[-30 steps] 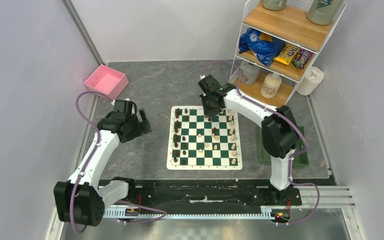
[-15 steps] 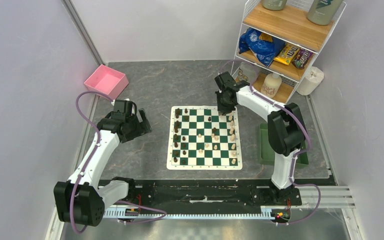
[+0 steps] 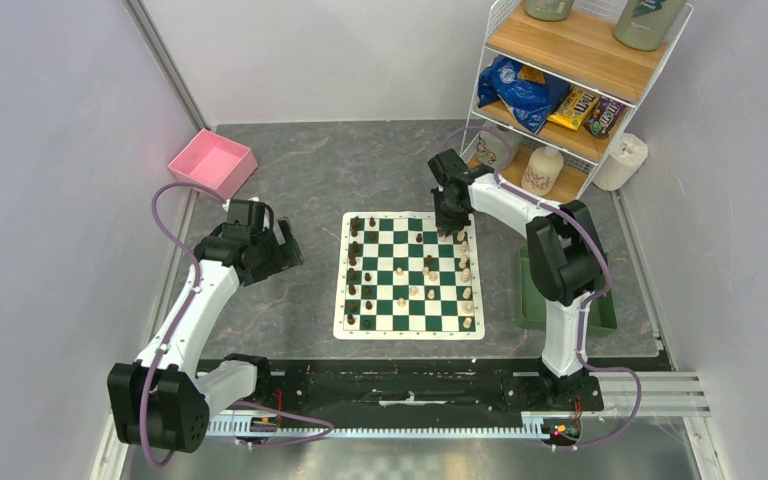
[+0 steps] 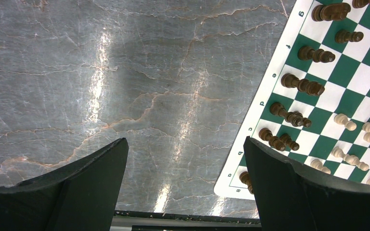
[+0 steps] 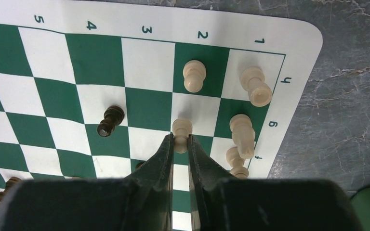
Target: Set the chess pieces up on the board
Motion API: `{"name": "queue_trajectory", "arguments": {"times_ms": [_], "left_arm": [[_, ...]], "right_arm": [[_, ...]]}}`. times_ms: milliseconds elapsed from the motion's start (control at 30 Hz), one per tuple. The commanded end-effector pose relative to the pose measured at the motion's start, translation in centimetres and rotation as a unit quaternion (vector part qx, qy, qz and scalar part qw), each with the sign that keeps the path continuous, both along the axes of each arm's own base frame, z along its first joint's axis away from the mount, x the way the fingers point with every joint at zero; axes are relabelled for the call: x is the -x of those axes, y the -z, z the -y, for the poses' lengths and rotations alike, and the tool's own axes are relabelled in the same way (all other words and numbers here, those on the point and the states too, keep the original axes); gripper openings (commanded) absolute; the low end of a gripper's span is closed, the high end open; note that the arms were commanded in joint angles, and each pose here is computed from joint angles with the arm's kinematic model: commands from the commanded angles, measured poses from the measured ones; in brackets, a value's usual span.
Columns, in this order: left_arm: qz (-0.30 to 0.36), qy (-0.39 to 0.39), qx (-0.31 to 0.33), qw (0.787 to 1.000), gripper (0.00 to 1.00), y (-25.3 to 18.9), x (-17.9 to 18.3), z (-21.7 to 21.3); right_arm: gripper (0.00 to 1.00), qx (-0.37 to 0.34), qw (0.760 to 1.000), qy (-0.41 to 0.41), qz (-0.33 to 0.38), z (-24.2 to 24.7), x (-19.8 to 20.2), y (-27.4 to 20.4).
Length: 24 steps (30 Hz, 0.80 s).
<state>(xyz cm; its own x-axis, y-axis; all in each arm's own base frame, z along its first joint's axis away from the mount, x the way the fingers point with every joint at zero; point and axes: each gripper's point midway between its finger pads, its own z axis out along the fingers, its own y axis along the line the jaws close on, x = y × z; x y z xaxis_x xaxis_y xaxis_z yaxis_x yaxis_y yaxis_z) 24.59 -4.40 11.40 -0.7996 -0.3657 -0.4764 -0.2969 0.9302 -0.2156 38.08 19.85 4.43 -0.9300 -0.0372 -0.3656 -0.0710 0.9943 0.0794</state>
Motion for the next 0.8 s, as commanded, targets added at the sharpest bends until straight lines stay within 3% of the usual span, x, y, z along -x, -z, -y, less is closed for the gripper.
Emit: {"name": "queue_trajectory", "arguments": {"times_ms": [0,500,767], "left_arm": [[0.020,0.004,-0.004,1.000,0.97,-1.3,-0.9,-0.1],[0.021,0.004,-0.004,1.000,0.97,-1.4,-0.9,-0.1],[0.020,0.005,-0.004,1.000,0.97,-1.3,-0.9,-0.1]], "right_arm": [[0.16,0.010,1.000,0.008,0.012,0.4,-0.8,0.4],[0.17,0.024,1.000,0.013,0.011,0.9,-1.0,1.2],[0.32,0.007,1.000,0.002,0.020,0.3,-1.2,-0.1]]}}
